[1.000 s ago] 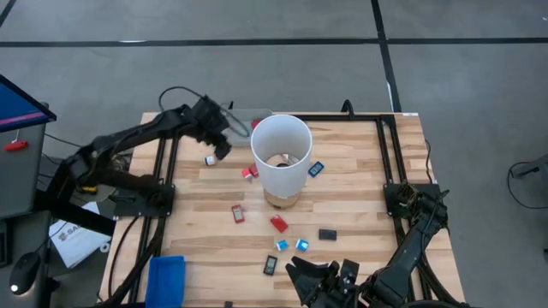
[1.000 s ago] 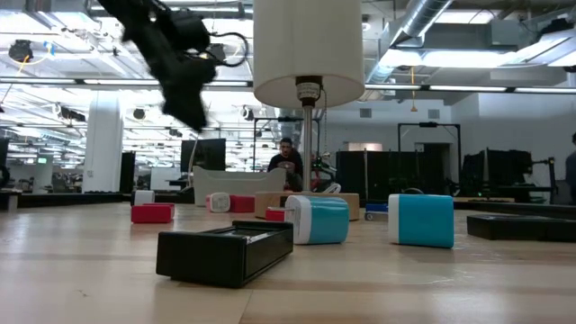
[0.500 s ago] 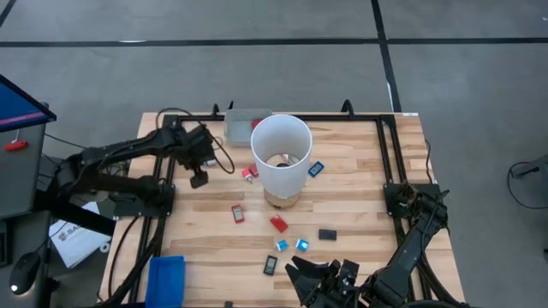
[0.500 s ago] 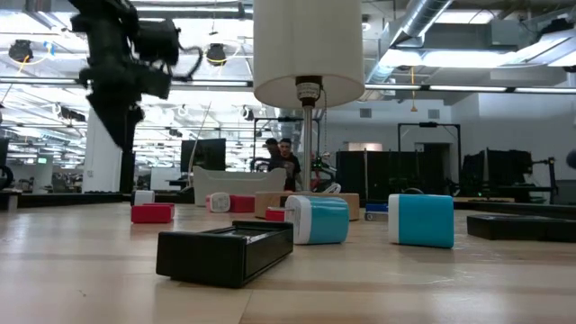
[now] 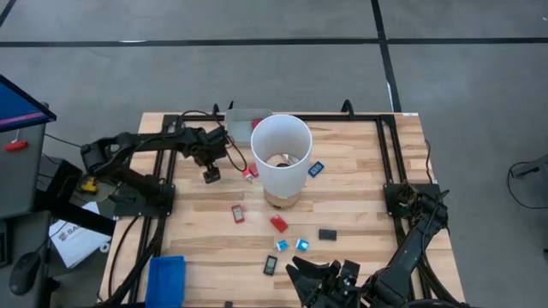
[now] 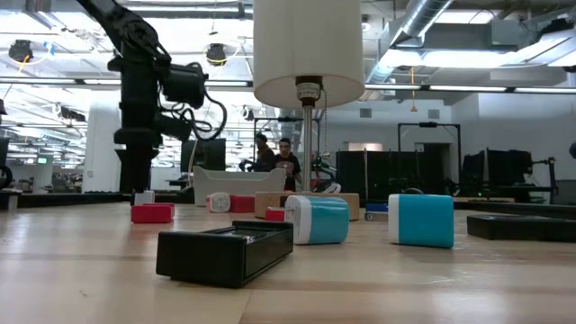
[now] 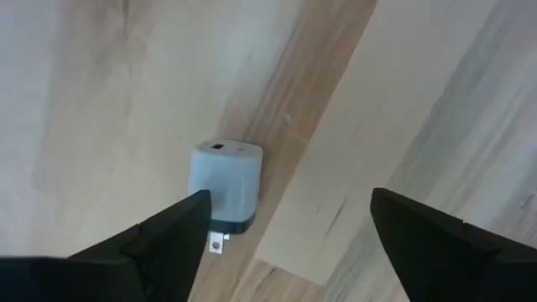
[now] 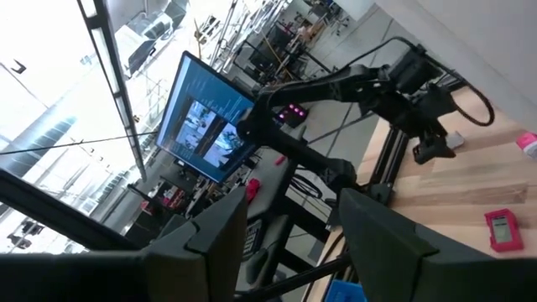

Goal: Pick & Place Office items
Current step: Put the white charger adapter into the gray bin

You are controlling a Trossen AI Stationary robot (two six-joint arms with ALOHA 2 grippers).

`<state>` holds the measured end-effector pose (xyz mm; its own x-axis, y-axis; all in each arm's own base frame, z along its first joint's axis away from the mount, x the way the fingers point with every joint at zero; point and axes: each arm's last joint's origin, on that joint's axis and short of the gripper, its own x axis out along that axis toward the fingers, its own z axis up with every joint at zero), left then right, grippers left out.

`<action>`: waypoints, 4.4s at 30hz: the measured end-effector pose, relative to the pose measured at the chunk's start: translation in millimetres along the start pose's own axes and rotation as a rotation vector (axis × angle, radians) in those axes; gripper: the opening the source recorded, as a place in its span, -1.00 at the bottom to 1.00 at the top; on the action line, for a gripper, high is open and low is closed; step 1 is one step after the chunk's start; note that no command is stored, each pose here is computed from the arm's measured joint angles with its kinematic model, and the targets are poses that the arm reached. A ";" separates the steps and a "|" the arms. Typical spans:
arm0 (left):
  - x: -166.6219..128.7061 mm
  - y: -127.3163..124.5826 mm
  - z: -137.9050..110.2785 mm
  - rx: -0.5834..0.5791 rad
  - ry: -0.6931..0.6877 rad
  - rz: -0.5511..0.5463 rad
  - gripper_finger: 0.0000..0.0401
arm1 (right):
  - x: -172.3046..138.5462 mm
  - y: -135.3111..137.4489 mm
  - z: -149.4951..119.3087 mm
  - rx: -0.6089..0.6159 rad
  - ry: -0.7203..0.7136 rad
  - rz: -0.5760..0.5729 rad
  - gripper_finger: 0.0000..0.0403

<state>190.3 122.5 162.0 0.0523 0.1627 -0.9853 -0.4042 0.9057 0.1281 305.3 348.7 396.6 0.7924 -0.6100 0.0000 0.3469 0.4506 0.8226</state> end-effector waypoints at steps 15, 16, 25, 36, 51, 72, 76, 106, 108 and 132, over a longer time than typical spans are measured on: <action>21.9 11.5 1.8 -0.057 0.063 -0.052 0.17 | -4.6 0.7 0.3 0.013 0.008 0.005 -0.09; 21.8 10.8 2.0 -0.057 0.061 -0.059 0.13 | -4.6 0.7 0.3 0.013 0.008 0.005 -0.09; 2.6 11.6 0.8 -0.055 -0.030 -0.025 0.08 | -4.7 1.1 0.6 0.019 0.008 0.006 -0.09; -33.9 0.6 -3.7 0.243 -0.252 -0.124 0.40 | -4.6 1.1 0.6 0.021 0.008 0.005 -0.09; -3.1 -14.3 9.7 0.686 -0.091 0.045 0.37 | -6.9 1.5 0.8 0.026 0.012 0.008 -0.09; -7.7 -14.4 5.7 0.522 -0.095 0.012 -0.35 | -16.0 1.9 0.7 0.029 0.029 0.019 -0.09; -48.4 -15.1 -2.9 0.384 -0.288 -0.055 -0.35 | -16.0 1.9 0.7 0.030 0.029 0.019 -0.09; -41.7 119.9 138.0 -0.426 -0.359 -0.066 -0.35 | 1.8 2.5 2.2 0.020 -0.004 -0.002 -0.09; -35.8 119.7 138.0 -0.409 -0.333 -0.059 -0.35 | 3.0 2.4 2.2 0.020 -0.006 -0.004 -0.09; -22.7 121.5 140.5 -0.417 -0.302 -0.035 -0.11 | 6.6 2.2 2.4 0.020 -0.012 -0.008 -0.09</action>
<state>268.4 283.9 215.9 0.3089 0.2963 -0.9038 -0.7242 0.6893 -0.0215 310.0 344.1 399.8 0.7834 -0.6215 0.0000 0.3433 0.4328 0.8336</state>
